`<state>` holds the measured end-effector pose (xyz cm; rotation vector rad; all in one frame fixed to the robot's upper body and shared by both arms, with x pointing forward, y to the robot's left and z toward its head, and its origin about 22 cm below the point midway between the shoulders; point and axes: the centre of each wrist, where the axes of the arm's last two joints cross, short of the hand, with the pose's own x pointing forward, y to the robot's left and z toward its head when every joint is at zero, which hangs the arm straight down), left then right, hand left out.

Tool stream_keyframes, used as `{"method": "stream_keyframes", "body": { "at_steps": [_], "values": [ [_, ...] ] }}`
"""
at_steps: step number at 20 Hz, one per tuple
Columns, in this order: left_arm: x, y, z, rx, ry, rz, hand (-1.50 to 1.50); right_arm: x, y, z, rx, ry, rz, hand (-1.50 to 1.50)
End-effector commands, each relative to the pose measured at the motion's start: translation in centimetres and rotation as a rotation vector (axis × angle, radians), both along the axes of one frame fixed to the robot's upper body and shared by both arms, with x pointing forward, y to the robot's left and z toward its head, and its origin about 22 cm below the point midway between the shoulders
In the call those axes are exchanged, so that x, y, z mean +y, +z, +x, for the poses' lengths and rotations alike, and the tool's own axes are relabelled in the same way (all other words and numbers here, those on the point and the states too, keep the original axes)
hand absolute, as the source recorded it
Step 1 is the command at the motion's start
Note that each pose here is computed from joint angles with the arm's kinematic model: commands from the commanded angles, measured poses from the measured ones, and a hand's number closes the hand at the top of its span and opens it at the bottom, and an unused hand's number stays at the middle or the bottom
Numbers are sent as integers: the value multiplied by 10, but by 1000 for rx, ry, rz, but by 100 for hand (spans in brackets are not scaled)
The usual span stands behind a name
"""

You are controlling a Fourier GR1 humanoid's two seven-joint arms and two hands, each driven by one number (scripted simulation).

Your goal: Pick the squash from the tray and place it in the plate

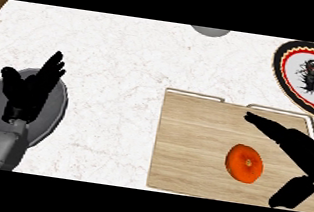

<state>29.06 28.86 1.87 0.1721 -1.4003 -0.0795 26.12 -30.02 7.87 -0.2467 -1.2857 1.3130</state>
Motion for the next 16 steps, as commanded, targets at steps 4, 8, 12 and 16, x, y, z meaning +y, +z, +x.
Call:
{"method": "stream_keyframes", "body": {
  "at_steps": [4, 8, 12, 16],
  "values": [
    [-15, -7, -3, -4, -15, 13, 0, 31, -24, 2, 8, -15, -65, -150],
    [9, 16, -14, -2, -1, 12, 0, 26, -31, 7, 4, 2, -84, -150],
    [-8, -1, 5, -17, -5, 5, 0, 54, -35, 8, 19, 25, -121, -150],
    [-7, 18, -5, -37, 20, 7, 0, 52, -32, 7, 50, 93, -130, 150]
  ]
}}
